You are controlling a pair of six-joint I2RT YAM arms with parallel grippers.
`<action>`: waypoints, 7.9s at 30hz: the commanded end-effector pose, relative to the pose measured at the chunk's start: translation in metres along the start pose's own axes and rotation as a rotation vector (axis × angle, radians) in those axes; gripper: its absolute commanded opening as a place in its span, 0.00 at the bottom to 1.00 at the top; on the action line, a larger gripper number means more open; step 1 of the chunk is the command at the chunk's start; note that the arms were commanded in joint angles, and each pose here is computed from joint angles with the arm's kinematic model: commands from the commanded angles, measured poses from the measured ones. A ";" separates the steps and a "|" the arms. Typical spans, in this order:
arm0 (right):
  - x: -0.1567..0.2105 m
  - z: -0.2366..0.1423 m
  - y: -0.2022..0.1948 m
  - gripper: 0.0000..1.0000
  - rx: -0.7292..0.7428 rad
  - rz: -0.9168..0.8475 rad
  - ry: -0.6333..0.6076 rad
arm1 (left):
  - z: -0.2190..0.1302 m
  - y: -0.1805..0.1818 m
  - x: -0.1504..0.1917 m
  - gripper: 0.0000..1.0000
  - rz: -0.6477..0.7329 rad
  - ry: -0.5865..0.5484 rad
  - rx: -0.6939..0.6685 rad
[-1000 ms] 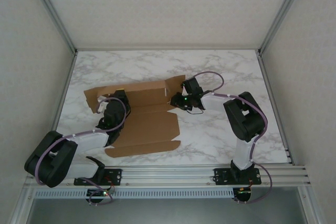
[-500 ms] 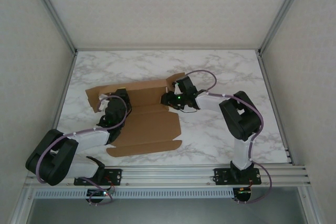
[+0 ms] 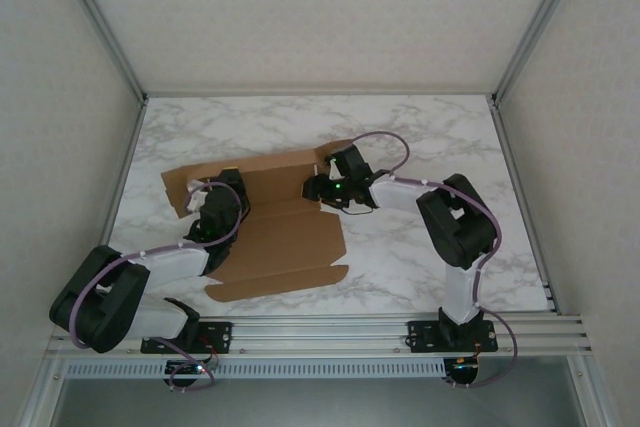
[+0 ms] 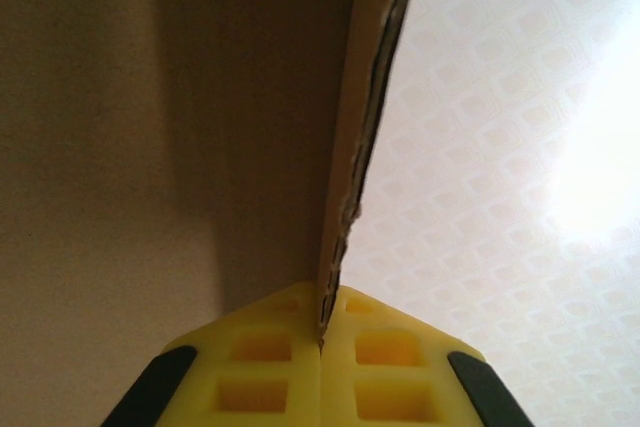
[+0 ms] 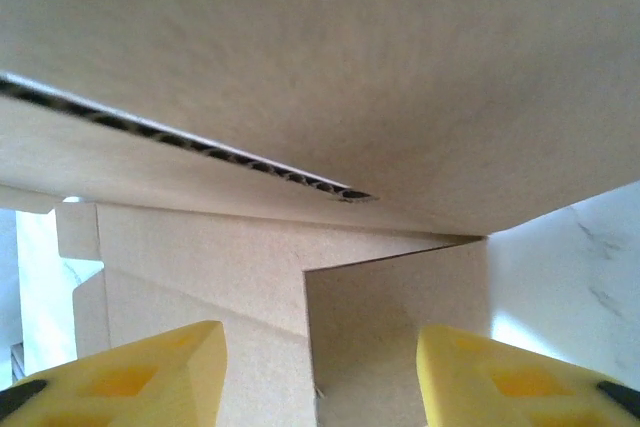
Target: Fold the paper box
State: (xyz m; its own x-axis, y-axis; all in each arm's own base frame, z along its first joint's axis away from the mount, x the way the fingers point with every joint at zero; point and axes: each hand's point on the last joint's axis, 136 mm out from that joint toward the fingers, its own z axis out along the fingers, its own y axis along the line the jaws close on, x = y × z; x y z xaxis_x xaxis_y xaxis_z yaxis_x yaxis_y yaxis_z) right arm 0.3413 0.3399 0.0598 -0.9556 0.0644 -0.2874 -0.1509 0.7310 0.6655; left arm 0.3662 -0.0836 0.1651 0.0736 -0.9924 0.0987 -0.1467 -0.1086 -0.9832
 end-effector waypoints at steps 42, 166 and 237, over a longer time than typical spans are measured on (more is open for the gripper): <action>-0.046 -0.158 -0.012 0.70 -0.082 -0.995 -0.078 | -0.008 -0.013 0.034 0.00 0.178 0.142 -0.024; -0.018 -0.115 -0.040 0.44 0.084 -0.461 -0.210 | -0.009 -0.003 0.051 0.00 0.312 0.192 -0.105; -0.048 -0.073 -0.027 0.43 0.411 -0.954 -0.384 | -0.007 0.007 0.057 0.00 0.317 0.228 -0.159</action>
State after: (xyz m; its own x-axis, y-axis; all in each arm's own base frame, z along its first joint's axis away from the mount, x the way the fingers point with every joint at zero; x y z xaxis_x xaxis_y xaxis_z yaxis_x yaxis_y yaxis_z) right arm 0.3585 0.2704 0.1022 -0.3502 -0.5023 -0.7906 -0.6657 0.7272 -0.1671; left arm 0.3632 -0.1385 0.1757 -0.1883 -0.9728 -0.1348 -0.2297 0.1771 -0.9570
